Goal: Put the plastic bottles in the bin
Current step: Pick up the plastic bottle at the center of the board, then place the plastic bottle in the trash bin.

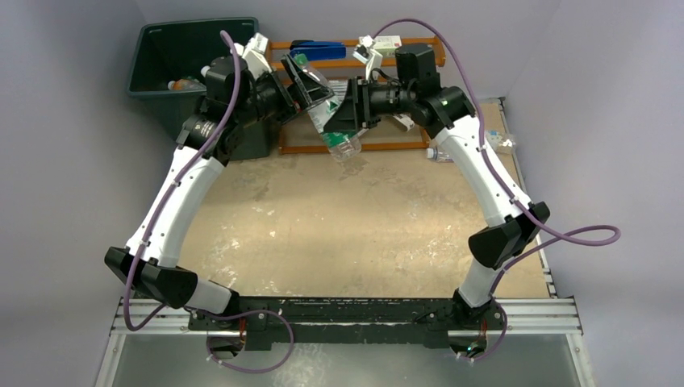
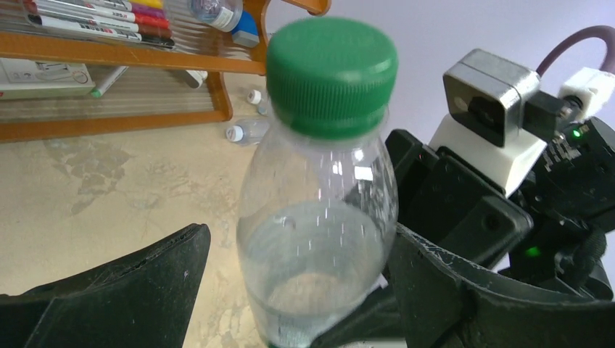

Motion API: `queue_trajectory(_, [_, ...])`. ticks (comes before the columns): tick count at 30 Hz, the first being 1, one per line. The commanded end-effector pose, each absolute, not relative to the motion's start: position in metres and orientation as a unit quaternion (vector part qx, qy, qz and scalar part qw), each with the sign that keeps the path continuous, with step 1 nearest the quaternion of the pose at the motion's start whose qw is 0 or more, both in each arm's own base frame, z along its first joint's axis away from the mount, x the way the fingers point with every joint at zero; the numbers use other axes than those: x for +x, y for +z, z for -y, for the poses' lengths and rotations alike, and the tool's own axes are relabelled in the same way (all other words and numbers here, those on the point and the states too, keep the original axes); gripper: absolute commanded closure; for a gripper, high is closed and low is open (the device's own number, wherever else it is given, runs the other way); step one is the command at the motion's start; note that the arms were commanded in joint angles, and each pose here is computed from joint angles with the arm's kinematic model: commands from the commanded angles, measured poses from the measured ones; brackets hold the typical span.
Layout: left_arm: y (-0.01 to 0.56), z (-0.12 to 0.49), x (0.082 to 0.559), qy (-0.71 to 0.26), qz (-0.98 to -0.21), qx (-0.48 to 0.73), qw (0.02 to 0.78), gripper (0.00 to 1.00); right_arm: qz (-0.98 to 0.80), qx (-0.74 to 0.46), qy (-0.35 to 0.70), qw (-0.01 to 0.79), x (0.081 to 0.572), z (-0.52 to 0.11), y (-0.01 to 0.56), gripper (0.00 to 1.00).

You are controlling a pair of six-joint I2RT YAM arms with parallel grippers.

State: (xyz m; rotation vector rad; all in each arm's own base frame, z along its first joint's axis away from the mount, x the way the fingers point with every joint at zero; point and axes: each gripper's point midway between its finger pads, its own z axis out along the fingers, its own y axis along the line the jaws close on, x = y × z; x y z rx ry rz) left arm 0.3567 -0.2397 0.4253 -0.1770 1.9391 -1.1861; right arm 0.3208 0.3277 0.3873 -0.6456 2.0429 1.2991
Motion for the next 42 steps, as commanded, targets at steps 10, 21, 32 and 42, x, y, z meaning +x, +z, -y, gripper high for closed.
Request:
queue_trajectory(10, [0.427,0.234,0.372,-0.417,-0.786,-0.06,0.453,0.35,-0.736,-0.276,0.517,0.337,0.291,-0.335,0.423,0.58])
queue_trajectory(21, [0.431,0.23,0.396,-0.384,-0.8,-0.049,0.459,0.59,-0.752,-0.266,0.501,0.335,0.294,-0.331,0.419,0.11])
queue_trajectory(32, [0.488,0.118,0.471,-0.416,-0.728,-0.16,0.521,0.6,-0.79,-0.144,0.462,0.377,0.313,-0.244,0.406,0.0])
queue_trajectory(42, [0.565,0.027,0.493,-0.532,-0.548,-0.243,0.599,0.6,-0.803,-0.123,0.45,0.372,0.306,-0.227,0.395,0.0])
